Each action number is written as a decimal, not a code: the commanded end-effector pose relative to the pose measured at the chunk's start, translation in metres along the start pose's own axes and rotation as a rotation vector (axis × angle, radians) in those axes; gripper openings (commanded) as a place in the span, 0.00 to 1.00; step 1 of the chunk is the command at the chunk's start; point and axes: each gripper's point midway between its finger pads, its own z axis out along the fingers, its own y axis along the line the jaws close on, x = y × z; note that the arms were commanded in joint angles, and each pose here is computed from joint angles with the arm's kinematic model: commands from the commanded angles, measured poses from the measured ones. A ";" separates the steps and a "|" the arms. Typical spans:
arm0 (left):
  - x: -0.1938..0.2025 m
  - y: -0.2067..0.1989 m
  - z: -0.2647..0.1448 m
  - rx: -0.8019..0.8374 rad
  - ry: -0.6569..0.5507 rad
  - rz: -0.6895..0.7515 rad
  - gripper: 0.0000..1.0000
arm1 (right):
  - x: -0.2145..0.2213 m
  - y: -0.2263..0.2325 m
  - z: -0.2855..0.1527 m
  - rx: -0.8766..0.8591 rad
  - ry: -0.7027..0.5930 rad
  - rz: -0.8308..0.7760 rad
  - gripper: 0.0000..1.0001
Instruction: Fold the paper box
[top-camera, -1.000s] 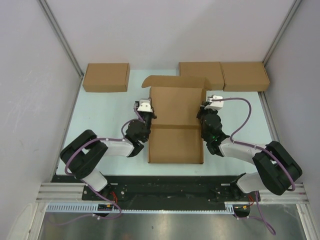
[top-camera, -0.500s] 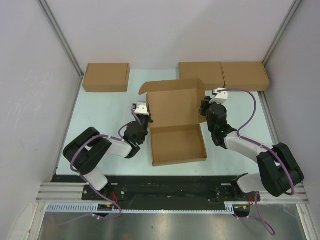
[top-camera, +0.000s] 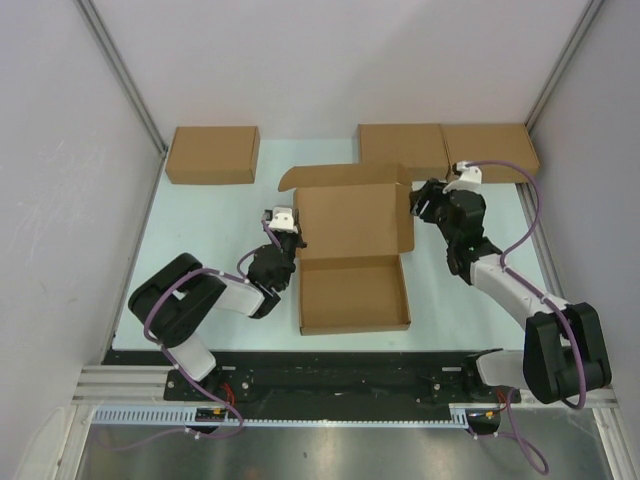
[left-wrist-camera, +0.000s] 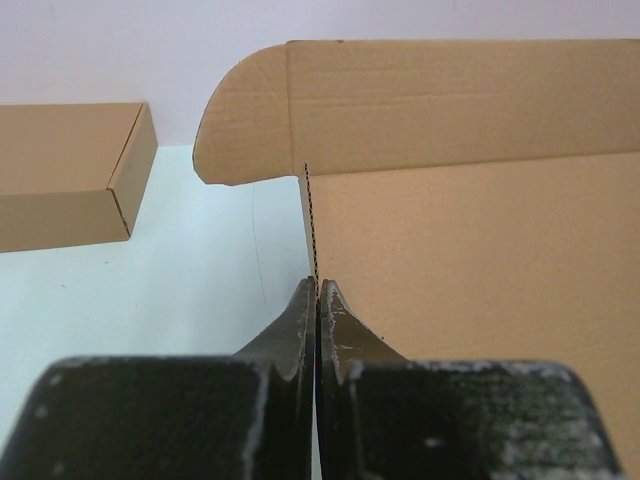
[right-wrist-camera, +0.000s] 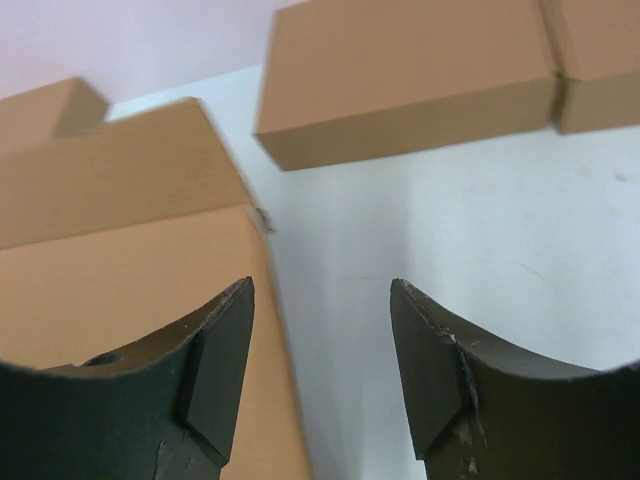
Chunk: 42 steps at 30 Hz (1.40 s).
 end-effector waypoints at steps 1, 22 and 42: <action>-0.079 0.001 -0.001 0.003 -0.312 -0.175 0.00 | -0.016 0.042 0.002 -0.195 0.015 0.022 0.61; -0.080 0.004 -0.002 -0.008 -0.314 -0.159 0.01 | 0.015 0.041 0.019 -0.236 0.140 0.007 0.20; -0.132 0.044 -0.014 -0.015 -0.288 -0.296 0.70 | 0.011 0.039 0.015 -0.168 0.111 -0.055 0.00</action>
